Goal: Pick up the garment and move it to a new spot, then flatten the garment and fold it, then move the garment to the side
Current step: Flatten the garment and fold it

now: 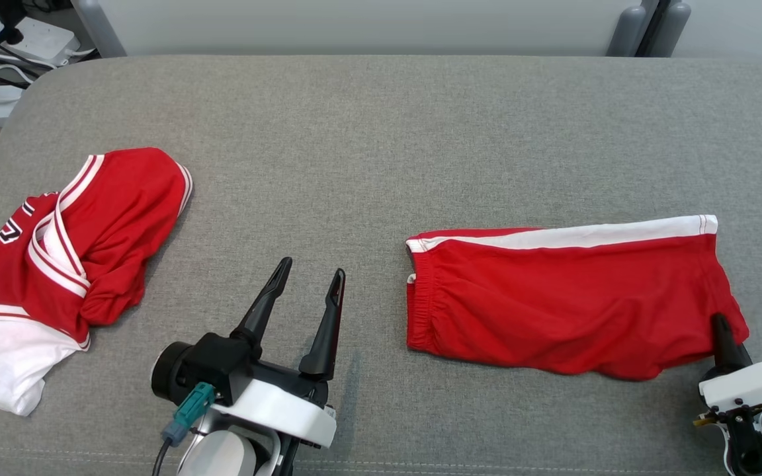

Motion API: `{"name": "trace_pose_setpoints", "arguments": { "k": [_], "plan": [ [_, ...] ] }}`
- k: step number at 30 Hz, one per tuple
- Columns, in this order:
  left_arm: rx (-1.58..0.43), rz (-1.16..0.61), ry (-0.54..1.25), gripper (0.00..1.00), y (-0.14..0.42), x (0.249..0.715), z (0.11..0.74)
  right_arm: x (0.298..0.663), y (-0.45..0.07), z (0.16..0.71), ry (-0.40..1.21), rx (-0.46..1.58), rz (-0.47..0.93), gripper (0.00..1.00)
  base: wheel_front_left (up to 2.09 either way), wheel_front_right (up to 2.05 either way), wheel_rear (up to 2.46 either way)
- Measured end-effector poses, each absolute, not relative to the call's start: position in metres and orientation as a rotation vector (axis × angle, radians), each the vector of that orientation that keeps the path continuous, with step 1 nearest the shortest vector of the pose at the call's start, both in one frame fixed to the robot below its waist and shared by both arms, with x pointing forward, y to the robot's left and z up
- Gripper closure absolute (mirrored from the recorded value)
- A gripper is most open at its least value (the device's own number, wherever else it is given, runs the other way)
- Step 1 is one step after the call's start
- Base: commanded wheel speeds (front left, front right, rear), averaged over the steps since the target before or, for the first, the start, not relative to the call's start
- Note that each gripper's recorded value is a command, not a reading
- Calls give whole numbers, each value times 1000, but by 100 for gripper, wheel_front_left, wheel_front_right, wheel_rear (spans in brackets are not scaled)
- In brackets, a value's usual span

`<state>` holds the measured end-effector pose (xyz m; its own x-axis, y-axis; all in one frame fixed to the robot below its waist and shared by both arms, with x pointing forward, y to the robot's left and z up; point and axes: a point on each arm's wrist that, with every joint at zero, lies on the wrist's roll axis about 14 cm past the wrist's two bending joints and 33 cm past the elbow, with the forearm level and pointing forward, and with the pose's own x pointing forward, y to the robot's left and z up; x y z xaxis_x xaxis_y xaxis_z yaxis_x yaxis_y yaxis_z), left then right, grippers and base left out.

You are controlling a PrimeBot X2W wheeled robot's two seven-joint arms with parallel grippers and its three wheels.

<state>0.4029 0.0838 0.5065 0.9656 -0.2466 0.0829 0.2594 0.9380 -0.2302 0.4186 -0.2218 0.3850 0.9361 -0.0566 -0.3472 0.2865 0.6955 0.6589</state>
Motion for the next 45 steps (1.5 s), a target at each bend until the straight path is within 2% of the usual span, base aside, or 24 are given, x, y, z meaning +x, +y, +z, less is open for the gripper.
{"name": "trace_pose_setpoints", "arguments": {
  "k": [5, 10, 16, 22, 28, 38, 39, 40, 41, 45],
  "plan": [
    [-238, -255, -58, 0, 85, 401, 508, 425, -215, 399, 274, 744, -147, 100, 0, 0, 0],
    [-234, -234, -67, 0, 93, 397, 512, 441, -186, 430, 197, 716, -27, 100, 0, 0, 0],
    [-233, -198, -61, 0, 105, 387, 510, 448, -131, 468, 118, 708, 149, 100, 0, 0, 0],
    [-236, -169, -55, 0, 114, 380, 508, 445, -70, 498, 113, 721, 334, 100, 0, 0, 0],
    [-234, -141, -54, 0, 123, 376, 507, 433, -22, 495, 209, 681, 470, 100, 0, 0, 0],
    [-266, -87, -44, 0, 137, 372, 504, 405, 19, 448, 398, 585, 563, 100, 0, 0, 0],
    [-267, -87, -44, 0, 137, 372, 504, 401, 23, 446, 410, 589, 574, 90, 0, 0, 0],
    [-267, -87, -45, 0, 137, 371, 504, 398, 27, 445, 417, 596, 582, 57, 0, 0, 0],
    [-267, -87, -45, 0, 137, 371, 504, 398, 27, 445, 417, 596, 582, 0, 0, 0, 0],
    [-264, -86, -49, 0, 137, 370, 506, 384, 42, 442, 439, 606, 624, 0, 0, 0, 0]
  ]
}}
